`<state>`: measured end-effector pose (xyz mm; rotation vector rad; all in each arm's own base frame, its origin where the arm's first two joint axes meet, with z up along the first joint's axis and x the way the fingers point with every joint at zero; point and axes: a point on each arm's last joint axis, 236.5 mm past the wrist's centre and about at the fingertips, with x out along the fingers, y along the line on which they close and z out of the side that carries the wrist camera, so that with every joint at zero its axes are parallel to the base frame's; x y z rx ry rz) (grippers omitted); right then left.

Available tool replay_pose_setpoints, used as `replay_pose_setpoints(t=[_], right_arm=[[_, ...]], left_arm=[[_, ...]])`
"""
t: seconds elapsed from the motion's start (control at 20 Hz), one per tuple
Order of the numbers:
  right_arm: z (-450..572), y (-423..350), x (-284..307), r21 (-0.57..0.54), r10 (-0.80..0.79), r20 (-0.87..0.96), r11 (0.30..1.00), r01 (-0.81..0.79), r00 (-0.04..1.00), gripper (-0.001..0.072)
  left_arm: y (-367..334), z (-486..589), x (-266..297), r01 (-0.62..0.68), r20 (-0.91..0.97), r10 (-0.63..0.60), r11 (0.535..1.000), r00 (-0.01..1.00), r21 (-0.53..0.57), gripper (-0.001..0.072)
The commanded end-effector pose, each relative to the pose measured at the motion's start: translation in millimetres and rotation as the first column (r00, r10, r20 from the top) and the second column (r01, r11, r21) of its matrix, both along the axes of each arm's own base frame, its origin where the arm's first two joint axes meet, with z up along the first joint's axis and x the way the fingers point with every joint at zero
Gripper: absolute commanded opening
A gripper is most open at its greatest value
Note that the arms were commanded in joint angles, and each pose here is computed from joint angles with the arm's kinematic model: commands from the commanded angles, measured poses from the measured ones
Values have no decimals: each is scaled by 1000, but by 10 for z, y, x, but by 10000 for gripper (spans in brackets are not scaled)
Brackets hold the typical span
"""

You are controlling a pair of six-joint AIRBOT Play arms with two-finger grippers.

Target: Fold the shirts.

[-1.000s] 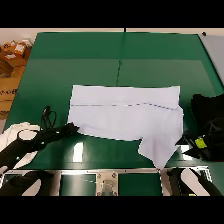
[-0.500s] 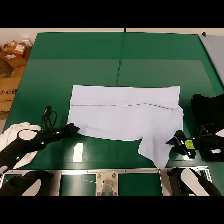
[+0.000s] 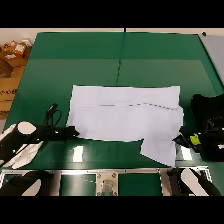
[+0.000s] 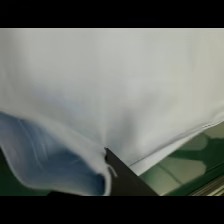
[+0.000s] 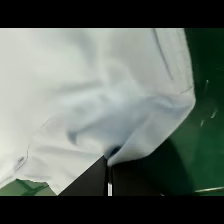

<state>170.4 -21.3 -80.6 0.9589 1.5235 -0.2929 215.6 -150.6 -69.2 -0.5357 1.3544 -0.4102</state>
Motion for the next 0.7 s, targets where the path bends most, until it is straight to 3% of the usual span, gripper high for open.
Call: replay_pose_setpoints(t=[0.0, 0.15, 0.4, 0.65], right_arm=[[128, -247, -131, -109, -3, -61, 994, -3, 998, 20], [216, -230, -10, -99, -6, -13, 995, 4, 1000, 20], [903, -83, 815, -8, 8, 305, 1000, -5, 952, 20], [1018, -75, 1544, 37, -5, 406, 999, -11, 914, 21]], left_arm=[[417, 95, -162, 121, -110, -99, 969, 989, 216, 20], [397, 329, 82, 102, -30, -98, 970, 995, 218, 20], [383, 661, 612, 28, 137, -60, 975, 989, 221, 20], [264, 650, 1274, -3, 202, -35, 984, 979, 181, 20]])
